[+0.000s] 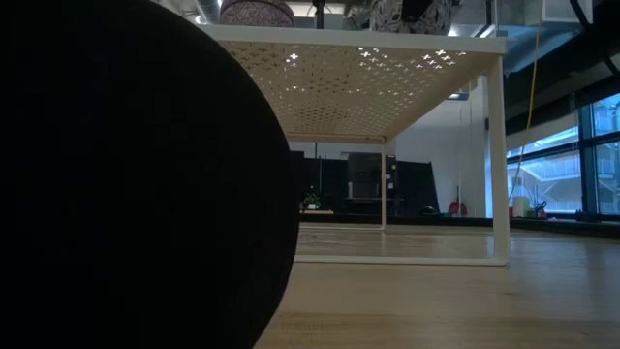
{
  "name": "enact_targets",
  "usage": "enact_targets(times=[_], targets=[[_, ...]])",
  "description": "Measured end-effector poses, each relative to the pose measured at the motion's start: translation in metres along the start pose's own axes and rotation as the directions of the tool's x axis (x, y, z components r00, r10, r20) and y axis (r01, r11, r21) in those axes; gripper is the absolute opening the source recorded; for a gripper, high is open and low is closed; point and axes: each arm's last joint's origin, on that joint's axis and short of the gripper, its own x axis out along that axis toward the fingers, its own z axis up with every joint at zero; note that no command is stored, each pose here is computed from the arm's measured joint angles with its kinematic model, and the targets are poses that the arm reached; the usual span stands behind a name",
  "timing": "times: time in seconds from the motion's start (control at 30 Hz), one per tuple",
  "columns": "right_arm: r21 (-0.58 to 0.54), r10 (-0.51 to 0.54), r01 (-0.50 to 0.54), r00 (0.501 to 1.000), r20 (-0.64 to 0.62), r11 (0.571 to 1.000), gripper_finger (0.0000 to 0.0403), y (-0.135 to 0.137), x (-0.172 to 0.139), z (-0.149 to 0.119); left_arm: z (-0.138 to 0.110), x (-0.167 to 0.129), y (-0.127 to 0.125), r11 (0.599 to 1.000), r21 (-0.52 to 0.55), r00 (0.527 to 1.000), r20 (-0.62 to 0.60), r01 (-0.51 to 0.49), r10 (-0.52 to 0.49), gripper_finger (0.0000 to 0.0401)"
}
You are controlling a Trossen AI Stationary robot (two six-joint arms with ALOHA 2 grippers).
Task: Pick & Place candle stick holders
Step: Put the red patterned scented candle on the shelf
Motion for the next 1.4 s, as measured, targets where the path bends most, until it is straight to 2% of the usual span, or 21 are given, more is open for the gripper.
enact_targets(times=[1.13,1.4], targets=[[-0.003,-0.01,0.01,1.0,0.016,1.0,0.033,-0.0003,-0.0001,0.0011,0.0,0.0,-0.0001,1.0,0.0,1.0,0.0,0.001,-0.001,0.0002],[0.0,-0.005,0.005,1.0,0.024,1.0,0.037,0.0002,-0.0003,0.0017,0.0,0.0,0.0,1.0,0.0,1.0,0.0,0.0,0.0,0.0002]])
